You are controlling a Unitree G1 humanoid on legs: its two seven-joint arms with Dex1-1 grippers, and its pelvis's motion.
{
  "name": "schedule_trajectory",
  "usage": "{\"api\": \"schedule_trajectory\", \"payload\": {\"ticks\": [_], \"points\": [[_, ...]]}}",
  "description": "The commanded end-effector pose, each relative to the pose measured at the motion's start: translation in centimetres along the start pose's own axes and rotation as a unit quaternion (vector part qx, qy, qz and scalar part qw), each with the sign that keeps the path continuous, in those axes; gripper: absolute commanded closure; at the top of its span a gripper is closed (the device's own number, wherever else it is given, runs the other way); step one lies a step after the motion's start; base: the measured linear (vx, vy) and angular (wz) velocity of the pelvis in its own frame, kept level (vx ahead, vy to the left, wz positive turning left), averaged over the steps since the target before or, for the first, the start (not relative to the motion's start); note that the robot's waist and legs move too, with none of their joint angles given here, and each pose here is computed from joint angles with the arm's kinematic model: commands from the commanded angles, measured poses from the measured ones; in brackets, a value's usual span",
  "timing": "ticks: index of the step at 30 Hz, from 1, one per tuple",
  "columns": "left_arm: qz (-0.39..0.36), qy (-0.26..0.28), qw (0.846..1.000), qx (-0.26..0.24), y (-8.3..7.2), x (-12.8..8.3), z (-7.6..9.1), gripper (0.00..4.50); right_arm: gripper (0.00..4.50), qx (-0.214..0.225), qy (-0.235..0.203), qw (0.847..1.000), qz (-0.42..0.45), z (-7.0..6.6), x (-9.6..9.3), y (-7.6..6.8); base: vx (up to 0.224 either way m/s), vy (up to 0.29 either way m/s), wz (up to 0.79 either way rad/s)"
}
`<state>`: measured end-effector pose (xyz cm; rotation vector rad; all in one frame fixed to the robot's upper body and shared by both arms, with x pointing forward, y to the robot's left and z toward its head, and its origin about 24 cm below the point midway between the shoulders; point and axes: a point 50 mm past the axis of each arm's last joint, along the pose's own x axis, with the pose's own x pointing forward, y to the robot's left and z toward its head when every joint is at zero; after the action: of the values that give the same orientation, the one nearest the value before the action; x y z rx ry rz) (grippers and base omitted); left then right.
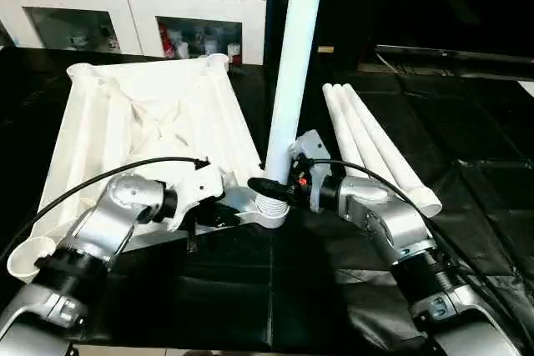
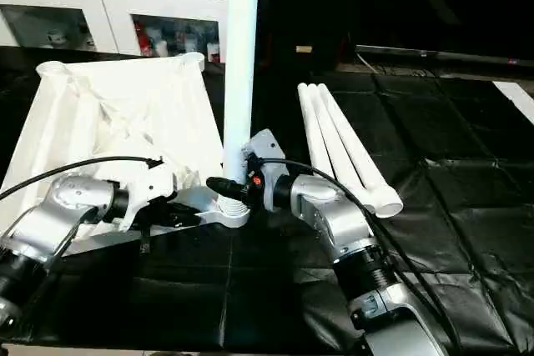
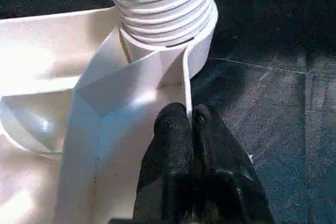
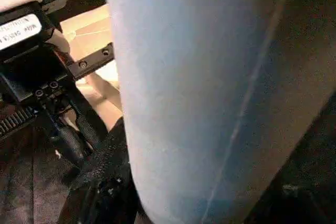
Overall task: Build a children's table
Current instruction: Insert table leg to table base
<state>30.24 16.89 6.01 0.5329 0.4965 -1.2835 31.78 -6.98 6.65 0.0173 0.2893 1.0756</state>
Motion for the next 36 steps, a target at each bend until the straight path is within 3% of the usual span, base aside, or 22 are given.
{"api": "schedule_trajectory", "payload": {"ticks": [1, 6, 10, 18, 24, 27, 32, 33, 36], "points": [[-0.031, 0.028, 0.999, 0.020, -0.2, 0.6, -0.2, 4.50, 2.55, 0.015, 0.031, 0.999, -0.002, -1.5, -0.1, -0.1, 0.000, 0.000, 0.00], [-0.025, 0.026, 0.999, 0.020, 0.1, 0.6, -0.1, 4.50, 2.55, 0.026, 0.022, 0.999, -0.006, -1.7, -0.2, -0.2, 0.000, 0.000, 0.00], [-0.016, 0.017, 1.000, 0.007, 0.2, 0.7, -0.1, 4.50, 2.55, 0.059, -0.011, 0.998, -0.021, -1.8, -0.4, -0.5, 0.000, 0.000, 0.00], [0.021, -0.003, 0.999, -0.032, 0.8, 0.5, -0.2, 4.50, 2.55, 0.105, -0.052, 0.991, -0.061, -3.8, -1.3, -0.7, 0.000, 0.000, 0.00], [0.046, -0.013, 0.997, -0.053, 1.3, 0.1, -0.1, 4.50, 2.55, 0.139, -0.100, 0.981, -0.095, -5.9, -2.0, 0.0, 0.000, 0.000, 0.00], [0.065, -0.012, 0.996, -0.058, 1.8, -0.2, 0.0, 4.50, 2.55, 0.110, -0.104, 0.983, -0.109, -6.6, -2.5, 0.6, 0.000, 0.000, 0.00], [0.071, -0.011, 0.996, -0.057, 2.0, -0.3, 0.0, 4.50, 2.55, 0.075, -0.093, 0.986, -0.114, -6.7, -2.6, 0.8, 0.000, 0.000, 0.00], [0.078, -0.010, 0.995, -0.056, 2.2, -0.3, 0.0, 4.50, 2.55, 0.040, -0.075, 0.990, -0.110, -6.7, -2.7, 0.9, 0.000, 0.000, 0.00], [0.083, -0.006, 0.995, -0.052, 2.3, -0.4, 0.0, 4.50, 2.55, 0.011, -0.053, 0.994, -0.098, -6.8, -2.7, 0.9, 0.000, 0.000, 0.00]]}}
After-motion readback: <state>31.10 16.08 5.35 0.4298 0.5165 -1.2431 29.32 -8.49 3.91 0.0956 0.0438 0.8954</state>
